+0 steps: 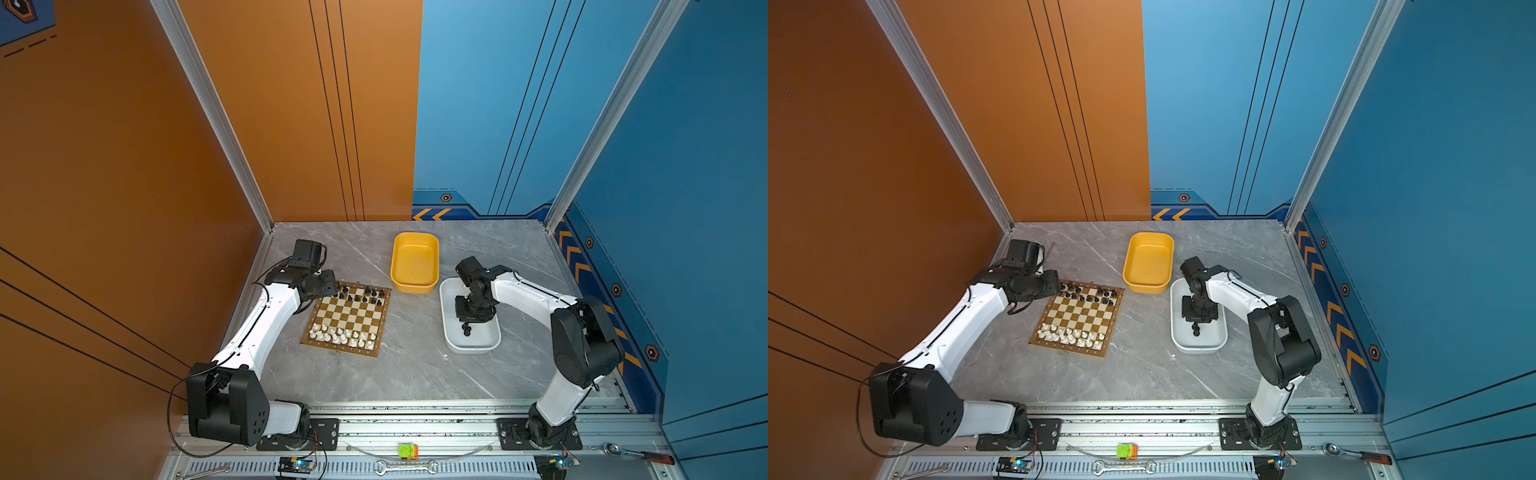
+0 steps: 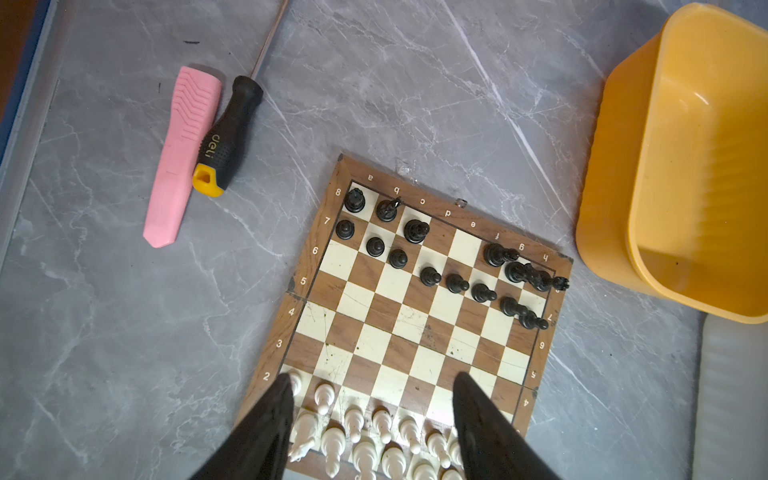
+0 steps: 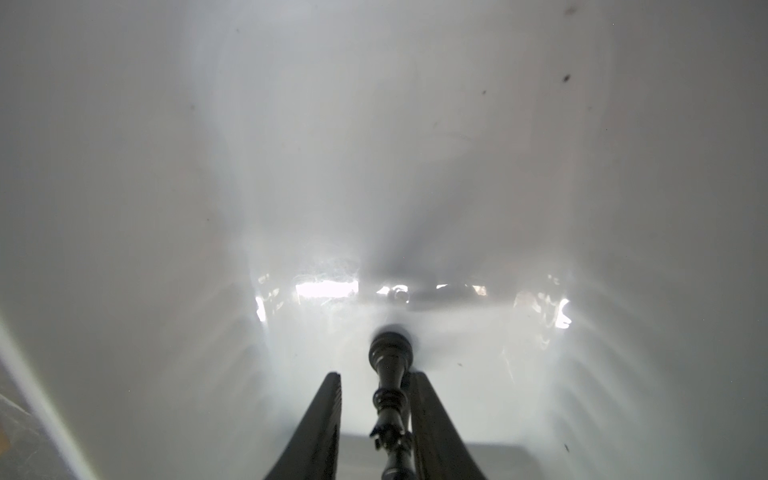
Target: Set up the chess pieces on the board
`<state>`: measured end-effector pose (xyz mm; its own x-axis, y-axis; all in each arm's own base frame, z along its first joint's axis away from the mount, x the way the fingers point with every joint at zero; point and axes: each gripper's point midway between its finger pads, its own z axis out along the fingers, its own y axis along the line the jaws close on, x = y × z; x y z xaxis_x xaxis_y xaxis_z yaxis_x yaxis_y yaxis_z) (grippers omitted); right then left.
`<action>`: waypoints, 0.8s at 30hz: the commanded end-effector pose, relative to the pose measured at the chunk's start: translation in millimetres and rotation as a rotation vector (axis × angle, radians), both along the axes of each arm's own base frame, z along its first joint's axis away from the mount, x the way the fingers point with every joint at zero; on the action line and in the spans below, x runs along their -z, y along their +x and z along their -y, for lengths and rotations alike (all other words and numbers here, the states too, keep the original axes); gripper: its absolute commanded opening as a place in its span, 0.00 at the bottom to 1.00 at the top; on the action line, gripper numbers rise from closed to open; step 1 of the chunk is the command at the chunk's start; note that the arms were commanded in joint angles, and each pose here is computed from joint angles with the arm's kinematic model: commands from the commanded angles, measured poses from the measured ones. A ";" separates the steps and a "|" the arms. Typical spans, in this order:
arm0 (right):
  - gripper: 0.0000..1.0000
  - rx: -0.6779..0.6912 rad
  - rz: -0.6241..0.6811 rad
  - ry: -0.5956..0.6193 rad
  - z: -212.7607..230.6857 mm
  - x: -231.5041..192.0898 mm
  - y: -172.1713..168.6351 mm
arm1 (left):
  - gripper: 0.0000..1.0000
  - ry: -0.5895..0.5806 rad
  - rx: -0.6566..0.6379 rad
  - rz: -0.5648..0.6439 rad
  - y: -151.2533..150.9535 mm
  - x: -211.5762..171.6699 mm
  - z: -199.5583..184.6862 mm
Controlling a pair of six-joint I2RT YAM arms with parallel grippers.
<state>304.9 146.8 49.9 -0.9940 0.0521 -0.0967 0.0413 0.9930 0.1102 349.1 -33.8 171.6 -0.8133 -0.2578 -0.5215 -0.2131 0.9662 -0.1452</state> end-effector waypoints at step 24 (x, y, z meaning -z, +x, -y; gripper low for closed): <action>0.21 -0.024 -0.021 0.019 5.9 -3.8 -5.1 | 0.62 -0.002 0.001 0.044 8.1 -14.9 15.5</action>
